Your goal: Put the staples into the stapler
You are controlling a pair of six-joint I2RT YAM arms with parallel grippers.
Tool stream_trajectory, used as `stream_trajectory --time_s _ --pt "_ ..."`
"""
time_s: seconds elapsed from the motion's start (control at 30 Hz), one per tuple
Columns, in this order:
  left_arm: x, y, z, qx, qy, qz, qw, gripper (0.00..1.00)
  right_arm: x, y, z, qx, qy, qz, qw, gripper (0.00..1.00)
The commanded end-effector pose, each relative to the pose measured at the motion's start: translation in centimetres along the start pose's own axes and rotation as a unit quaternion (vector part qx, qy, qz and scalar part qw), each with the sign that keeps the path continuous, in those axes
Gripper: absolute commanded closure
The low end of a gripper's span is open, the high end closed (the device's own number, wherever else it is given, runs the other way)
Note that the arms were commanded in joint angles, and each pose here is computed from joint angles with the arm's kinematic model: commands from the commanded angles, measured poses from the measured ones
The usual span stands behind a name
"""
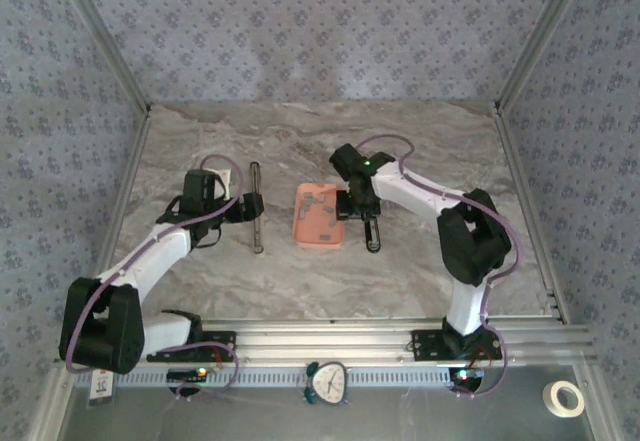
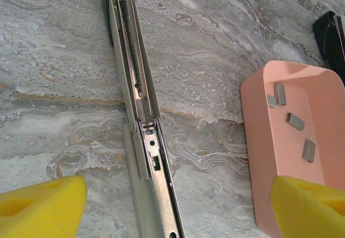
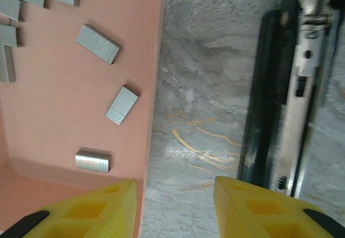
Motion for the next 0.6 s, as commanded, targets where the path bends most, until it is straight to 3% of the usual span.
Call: stream_trajectory --time_s 0.0,0.57 --pt "0.3 -0.8 0.9 -0.013 -0.009 -0.006 1.000 0.12 0.6 1.1 -0.6 0.031 -0.002 -0.001 1.000 0.57" --pt "-0.2 -0.4 1.3 -0.004 -0.011 -0.012 1.000 0.12 -1.5 1.1 -3.4 0.012 0.054 0.046 0.997 0.74"
Point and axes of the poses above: each hand's point on the last joint's axis, 136 mm out from that joint toward the fingers, its own z axis back along the fingers, its own y axis along the line the jaws close on, x = y × z, the point moved 9 cm from there along z, back along the fingers, and after that the axes turned 14 degrees about z, right-handed, at the moved point
